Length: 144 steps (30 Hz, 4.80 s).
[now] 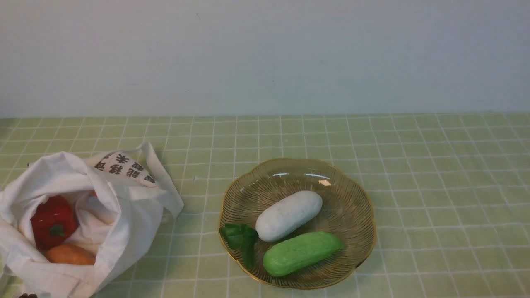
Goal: Take vegetables from bag on green coffee tablecloth place on plate.
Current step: 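Reach into the cloth bag and grasp the potato inside with the left gripper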
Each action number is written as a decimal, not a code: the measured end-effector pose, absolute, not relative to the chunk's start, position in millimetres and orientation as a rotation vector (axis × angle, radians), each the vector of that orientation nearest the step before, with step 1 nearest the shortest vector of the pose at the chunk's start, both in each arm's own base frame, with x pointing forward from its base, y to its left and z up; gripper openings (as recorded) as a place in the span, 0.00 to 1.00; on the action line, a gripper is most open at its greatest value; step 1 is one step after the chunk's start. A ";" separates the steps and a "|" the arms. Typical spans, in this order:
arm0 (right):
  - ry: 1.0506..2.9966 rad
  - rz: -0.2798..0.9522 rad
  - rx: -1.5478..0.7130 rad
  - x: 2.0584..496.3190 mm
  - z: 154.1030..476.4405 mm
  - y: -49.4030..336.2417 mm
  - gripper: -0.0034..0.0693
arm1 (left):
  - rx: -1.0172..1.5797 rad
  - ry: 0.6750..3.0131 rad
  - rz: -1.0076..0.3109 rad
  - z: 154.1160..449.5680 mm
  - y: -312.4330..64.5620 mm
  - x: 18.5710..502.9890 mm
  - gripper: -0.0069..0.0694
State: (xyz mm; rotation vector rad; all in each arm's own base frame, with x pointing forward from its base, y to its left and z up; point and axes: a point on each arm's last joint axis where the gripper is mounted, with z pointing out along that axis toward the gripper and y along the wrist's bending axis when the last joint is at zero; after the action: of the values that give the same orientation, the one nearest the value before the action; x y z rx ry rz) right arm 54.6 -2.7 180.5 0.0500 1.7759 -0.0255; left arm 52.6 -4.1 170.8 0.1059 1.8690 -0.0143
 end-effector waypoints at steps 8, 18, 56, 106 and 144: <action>1.776 -0.026 0.050 54.6 180.5 -2.7 0.03 | 0.106 1.869 -0.014 170.8 -4.1 52.6 0.08; 1.776 -0.026 0.050 54.6 180.5 -2.7 0.03 | 0.106 1.869 -0.014 170.8 -4.1 52.6 0.08; 1.776 -0.026 0.050 54.6 180.5 -2.7 0.03 | -0.490 1.082 -0.454 239.4 15.7 47.6 0.08; 1.776 -0.026 0.050 54.6 180.5 -2.7 0.03 | 0.264 2.870 0.168 217.0 -1.2 278.1 0.63; 1.776 -0.026 0.050 54.6 180.5 -2.7 0.03 | 0.246 3.174 0.233 170.8 2.7 286.9 0.72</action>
State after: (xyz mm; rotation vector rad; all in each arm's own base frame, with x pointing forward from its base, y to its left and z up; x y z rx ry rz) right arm 54.6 -2.7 180.5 0.0500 1.7759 -0.0255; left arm 286.9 2.7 170.8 0.2460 3.1741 0.2330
